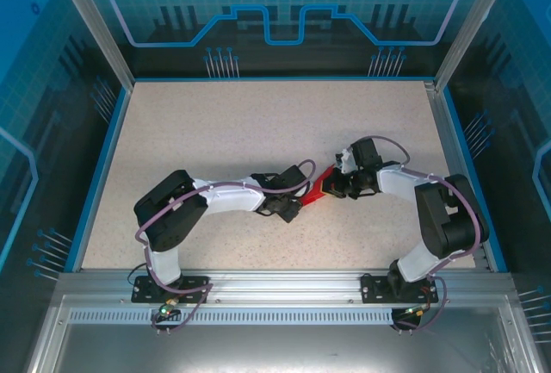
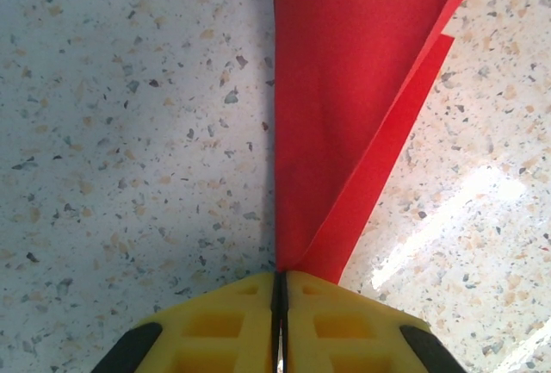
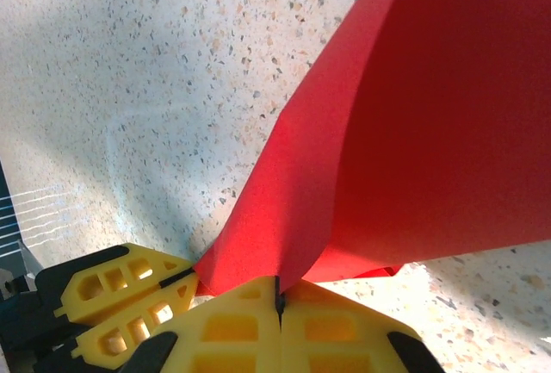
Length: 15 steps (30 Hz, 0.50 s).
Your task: Fold a paper plane with a square sheet of paper (pick it up from the middle)
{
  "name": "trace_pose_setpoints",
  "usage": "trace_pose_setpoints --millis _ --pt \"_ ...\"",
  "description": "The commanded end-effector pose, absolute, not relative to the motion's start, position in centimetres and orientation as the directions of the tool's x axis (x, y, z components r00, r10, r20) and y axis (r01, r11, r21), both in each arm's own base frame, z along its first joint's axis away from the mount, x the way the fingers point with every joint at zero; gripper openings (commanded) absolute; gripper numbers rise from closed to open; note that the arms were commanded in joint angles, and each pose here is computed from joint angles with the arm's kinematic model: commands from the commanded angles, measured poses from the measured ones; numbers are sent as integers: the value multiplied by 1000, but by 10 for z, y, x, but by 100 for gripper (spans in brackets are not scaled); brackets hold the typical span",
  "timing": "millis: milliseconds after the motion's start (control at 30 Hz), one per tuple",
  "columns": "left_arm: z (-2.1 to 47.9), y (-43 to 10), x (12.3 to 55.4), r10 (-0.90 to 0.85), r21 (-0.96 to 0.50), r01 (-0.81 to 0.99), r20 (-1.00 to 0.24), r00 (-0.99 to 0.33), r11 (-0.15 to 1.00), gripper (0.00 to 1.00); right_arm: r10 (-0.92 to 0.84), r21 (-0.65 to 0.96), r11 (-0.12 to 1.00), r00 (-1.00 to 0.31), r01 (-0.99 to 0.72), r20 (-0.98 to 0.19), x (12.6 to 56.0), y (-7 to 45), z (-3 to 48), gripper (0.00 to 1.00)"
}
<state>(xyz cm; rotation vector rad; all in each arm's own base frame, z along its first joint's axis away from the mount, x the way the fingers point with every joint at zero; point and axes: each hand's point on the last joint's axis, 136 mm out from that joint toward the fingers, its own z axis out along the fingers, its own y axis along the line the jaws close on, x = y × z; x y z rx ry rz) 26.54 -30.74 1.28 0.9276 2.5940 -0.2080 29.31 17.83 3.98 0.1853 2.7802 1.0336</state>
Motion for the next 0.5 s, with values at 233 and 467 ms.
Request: trace_pose_setpoints --millis 233,467 --pt "-21 -280 247 656 62 665 -252 -712 745 13 142 564 824 -983 51 -118 303 162 24 0" --pt "-18 -281 246 662 58 673 -262 -703 737 16 128 537 842 -987 55 -100 304 159 12 0"
